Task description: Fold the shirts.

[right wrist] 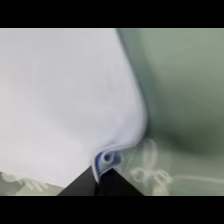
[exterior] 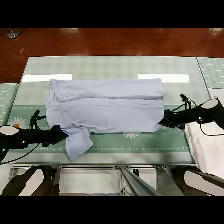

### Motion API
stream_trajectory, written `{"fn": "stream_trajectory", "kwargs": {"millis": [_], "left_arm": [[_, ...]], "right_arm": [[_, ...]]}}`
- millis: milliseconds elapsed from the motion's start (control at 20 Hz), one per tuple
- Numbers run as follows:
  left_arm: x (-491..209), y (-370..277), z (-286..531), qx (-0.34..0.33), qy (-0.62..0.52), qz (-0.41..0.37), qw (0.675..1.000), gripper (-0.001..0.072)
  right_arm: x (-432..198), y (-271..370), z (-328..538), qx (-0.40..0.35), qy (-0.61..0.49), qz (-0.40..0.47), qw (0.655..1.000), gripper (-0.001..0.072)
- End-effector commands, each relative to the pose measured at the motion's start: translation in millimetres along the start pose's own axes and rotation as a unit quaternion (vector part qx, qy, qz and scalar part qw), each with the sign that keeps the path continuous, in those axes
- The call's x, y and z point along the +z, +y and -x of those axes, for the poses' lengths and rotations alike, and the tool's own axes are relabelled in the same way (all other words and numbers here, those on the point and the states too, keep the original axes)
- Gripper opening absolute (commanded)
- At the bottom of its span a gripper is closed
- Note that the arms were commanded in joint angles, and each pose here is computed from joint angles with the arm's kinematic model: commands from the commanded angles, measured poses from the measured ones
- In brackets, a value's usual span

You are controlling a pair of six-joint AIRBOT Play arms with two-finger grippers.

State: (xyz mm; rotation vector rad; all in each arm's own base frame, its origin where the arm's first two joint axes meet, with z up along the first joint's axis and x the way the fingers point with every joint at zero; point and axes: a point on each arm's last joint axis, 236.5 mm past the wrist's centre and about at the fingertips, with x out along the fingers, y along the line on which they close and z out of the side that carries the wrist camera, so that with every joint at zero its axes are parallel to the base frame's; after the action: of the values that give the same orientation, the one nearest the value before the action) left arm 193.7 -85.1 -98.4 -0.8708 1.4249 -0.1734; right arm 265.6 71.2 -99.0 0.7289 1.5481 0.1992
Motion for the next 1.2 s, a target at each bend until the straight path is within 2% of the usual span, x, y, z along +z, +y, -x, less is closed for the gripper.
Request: {"fn": "stream_trajectory", "kwargs": {"millis": [0,300,400,650,850,1150], "left_arm": [[12.5,-7.4,7.4,-0.005,-0.016,-0.011,1.000,0.0029],[122.4,-52.8,73.2,-0.008,-0.175,-0.050,0.983,0.0028],[156.3,-66.9,77.0,-0.007,-0.198,-0.061,0.978,0.0028],[232.2,-101.3,57.6,-0.008,-0.203,-0.076,0.976,0.0028],[283.1,-108.4,46.5,-0.019,-0.207,-0.032,0.978,0.0028],[292.2,-103.2,6.0,-0.014,-0.159,-0.028,0.987,0.0028]], "right_arm": [[12.5,25.4,8.3,0.017,0.011,0.053,0.998,0.0037],[88.6,55.6,74.6,0.017,-0.082,0.103,0.991,0.0037],[109.8,76.6,76.9,0.036,-0.094,0.123,0.987,0.0037],[170.0,96.1,61.8,0.043,-0.112,0.117,0.986,0.0037],[208.0,94.4,47.3,0.052,-0.111,0.090,0.988,0.0037],[237.1,105.8,28.2,0.104,-0.114,0.057,0.986,0.0043]]}}
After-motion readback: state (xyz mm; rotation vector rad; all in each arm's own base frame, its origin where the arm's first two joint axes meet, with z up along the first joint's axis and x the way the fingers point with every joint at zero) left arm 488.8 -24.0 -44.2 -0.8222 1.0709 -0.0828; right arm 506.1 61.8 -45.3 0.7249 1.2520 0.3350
